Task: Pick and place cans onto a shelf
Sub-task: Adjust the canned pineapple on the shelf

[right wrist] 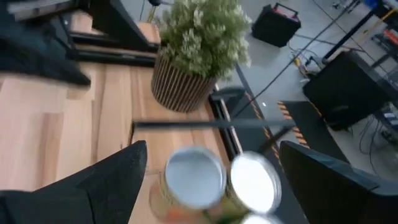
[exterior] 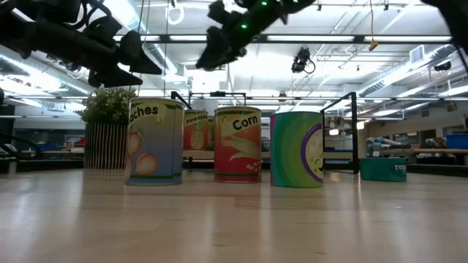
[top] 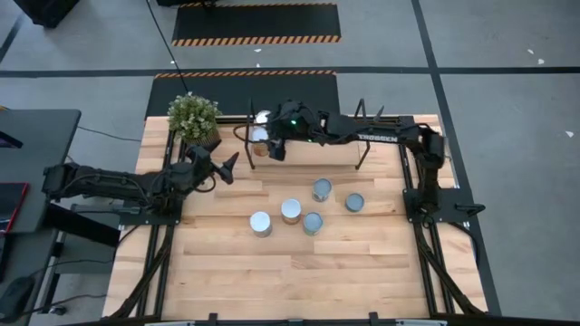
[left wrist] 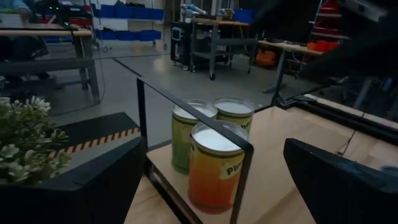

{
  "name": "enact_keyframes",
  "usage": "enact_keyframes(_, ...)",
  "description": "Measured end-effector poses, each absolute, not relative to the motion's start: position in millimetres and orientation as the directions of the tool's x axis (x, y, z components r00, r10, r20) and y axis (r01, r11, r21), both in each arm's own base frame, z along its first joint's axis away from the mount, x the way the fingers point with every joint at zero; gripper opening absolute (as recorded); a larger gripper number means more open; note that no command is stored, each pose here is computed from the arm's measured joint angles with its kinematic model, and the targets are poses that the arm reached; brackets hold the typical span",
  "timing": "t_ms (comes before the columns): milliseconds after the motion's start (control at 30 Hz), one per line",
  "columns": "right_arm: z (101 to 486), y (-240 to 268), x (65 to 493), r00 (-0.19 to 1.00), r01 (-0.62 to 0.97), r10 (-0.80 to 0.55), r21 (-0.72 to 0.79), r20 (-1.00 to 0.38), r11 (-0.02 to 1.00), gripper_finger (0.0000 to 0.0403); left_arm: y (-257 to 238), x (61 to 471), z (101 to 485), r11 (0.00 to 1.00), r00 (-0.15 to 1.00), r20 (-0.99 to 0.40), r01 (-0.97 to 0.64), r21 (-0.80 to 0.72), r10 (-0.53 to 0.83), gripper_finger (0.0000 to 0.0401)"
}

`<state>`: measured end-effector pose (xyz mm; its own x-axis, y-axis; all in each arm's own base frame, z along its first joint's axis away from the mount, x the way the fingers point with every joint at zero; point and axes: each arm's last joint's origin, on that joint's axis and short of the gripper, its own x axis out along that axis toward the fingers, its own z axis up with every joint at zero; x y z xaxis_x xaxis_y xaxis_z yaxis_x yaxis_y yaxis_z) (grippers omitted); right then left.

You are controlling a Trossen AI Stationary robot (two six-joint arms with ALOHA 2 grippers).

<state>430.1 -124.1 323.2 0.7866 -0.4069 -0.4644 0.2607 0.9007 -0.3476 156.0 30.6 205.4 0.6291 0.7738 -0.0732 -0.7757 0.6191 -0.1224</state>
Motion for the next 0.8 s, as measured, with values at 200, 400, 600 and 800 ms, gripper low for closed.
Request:
enact_keyframes(200,307,-148,458,0.747,0.189,-0.347,-0.32,-0.568,0.929,0.0373,31,156,204,0.62,0.625,-0.081,-0.781,-0.083,0.776,0.0387)
enact_keyframes(400,293,-159,470,0.721,0.053,-0.271,-0.34,-0.637,0.939,0.0373,31,156,203,0.648,0.651,-0.092,-0.759,-0.07,0.753,0.0387)
enact_keyframes(600,290,-170,468,0.742,-0.028,-0.181,-0.299,-0.646,0.954,0.0369,31,156,205,0.65,0.653,-0.085,-0.758,-0.059,0.753,0.0387)
enact_keyframes(800,286,-172,467,0.748,-0.026,-0.15,-0.254,-0.647,0.967,0.0328,31,156,205,0.65,0.653,-0.083,-0.758,-0.062,0.753,0.0387)
